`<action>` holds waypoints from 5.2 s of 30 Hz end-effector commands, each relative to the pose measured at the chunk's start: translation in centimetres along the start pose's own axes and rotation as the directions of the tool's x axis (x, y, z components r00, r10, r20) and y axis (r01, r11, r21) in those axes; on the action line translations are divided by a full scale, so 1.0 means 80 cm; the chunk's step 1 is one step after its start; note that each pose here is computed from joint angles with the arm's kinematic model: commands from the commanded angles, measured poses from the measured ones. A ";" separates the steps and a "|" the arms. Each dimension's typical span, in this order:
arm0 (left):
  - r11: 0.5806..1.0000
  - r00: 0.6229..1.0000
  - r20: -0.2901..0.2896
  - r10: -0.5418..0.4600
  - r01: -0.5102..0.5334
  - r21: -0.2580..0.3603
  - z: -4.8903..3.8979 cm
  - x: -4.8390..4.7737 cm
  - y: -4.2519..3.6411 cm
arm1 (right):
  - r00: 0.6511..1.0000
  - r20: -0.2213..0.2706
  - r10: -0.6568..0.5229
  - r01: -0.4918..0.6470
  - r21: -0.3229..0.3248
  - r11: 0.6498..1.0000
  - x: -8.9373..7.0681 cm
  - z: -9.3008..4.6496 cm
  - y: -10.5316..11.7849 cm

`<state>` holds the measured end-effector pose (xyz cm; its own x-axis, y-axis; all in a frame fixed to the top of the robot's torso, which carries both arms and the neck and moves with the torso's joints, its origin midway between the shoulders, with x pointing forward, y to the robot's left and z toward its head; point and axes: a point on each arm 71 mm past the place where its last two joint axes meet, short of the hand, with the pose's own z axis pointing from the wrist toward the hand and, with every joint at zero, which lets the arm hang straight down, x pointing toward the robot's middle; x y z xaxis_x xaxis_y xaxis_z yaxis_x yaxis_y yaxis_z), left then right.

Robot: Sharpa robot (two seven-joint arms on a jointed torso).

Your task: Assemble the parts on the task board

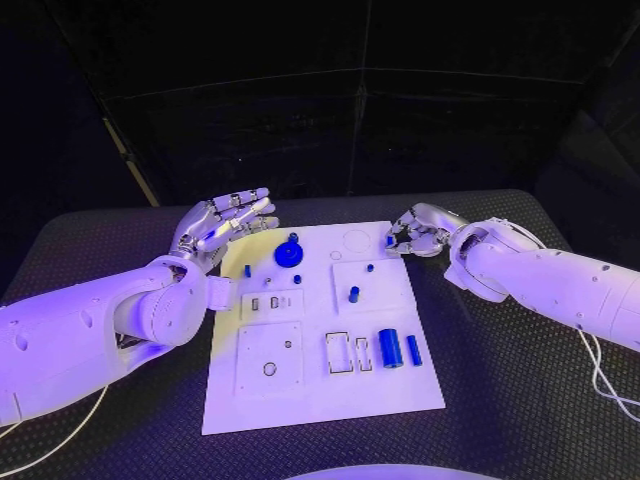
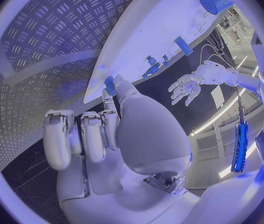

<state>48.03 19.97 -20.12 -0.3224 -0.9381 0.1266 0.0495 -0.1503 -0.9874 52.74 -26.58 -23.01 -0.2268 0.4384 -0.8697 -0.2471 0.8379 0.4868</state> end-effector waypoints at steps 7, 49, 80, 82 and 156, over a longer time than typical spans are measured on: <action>1.000 1.000 -0.006 0.002 -0.002 0.007 0.000 -0.002 -0.0019 | 0.995 0.098 0.021 -0.017 -0.039 0.999 -0.012 -0.008 0.014; 1.000 1.000 0.005 0.014 -0.014 0.001 0.009 -0.010 -0.0058 | 0.981 -0.136 -0.141 0.103 -0.253 0.962 0.129 0.002 0.248; 1.000 1.000 0.005 0.016 -0.016 0.000 0.012 -0.010 -0.0058 | 0.963 -0.137 -0.233 0.189 -0.276 0.943 0.155 0.008 0.249; 1.000 1.000 0.005 0.016 -0.016 0.000 0.012 -0.010 -0.0057 | 0.962 -0.140 -0.233 0.189 -0.274 0.943 0.157 0.007 0.249; 1.000 1.000 0.003 0.015 -0.015 -0.005 0.013 -0.011 -0.0045 | 0.934 -0.173 -0.312 0.272 -0.222 0.936 0.165 0.003 0.235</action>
<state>49.26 20.67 -19.96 -0.3053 -0.9458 0.1109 0.0428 -0.1300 -0.9906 45.42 -4.62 -24.53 -0.2782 0.1212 -0.9529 -0.5240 0.8122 0.2563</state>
